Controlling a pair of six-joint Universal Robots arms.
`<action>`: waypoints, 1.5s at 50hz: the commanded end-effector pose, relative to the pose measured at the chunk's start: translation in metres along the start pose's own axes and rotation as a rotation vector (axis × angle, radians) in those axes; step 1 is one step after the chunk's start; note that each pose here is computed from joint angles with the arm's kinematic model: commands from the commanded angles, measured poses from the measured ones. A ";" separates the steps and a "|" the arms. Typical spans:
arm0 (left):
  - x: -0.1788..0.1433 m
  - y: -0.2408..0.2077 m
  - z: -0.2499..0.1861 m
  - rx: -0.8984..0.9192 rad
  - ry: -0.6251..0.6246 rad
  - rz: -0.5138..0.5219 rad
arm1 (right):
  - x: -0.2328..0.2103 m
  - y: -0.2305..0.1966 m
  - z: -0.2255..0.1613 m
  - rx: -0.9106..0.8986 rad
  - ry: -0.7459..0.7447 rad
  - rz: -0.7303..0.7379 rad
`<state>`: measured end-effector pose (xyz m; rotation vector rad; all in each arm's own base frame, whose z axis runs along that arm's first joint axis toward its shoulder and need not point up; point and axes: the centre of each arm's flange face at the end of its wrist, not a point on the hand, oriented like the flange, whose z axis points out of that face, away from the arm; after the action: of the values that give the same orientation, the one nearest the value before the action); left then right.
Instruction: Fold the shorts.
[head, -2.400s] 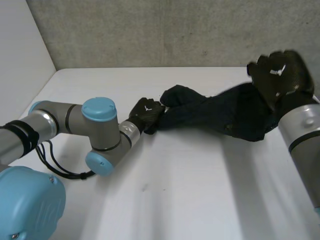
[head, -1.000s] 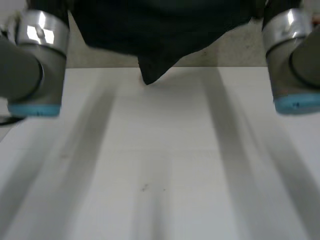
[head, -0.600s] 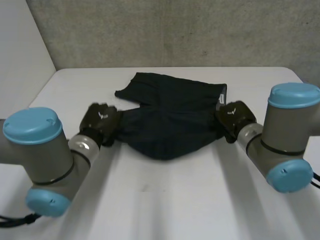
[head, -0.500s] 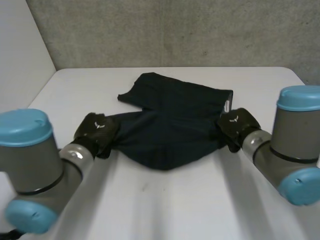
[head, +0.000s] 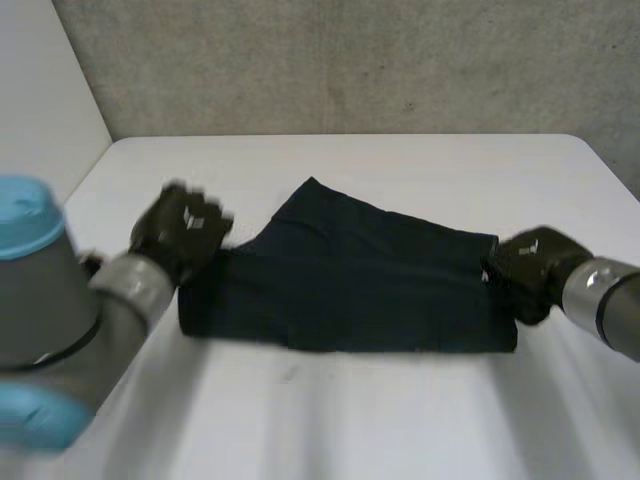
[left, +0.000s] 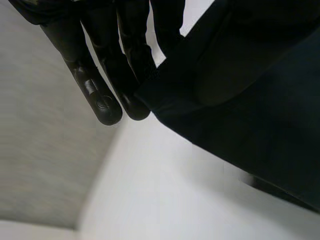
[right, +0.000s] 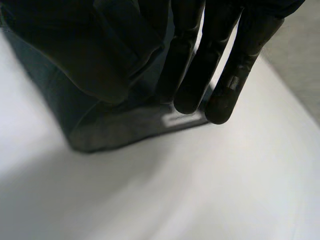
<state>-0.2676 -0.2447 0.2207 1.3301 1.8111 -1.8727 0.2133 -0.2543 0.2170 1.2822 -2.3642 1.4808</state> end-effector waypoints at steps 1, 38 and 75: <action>0.008 -0.013 0.080 0.193 -0.146 -0.003 | 0.012 -0.006 0.034 0.100 0.128 0.065; 0.035 -0.044 0.148 0.490 -0.208 -0.129 | 0.045 -0.049 0.066 0.317 0.412 0.154; 0.025 0.001 0.039 0.057 0.051 -0.666 | 0.025 0.053 0.082 0.085 0.260 0.227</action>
<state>-0.3019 -0.2677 0.1866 0.8659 2.4844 -2.1760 0.2081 -0.3194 0.1370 0.7746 -2.4284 1.7480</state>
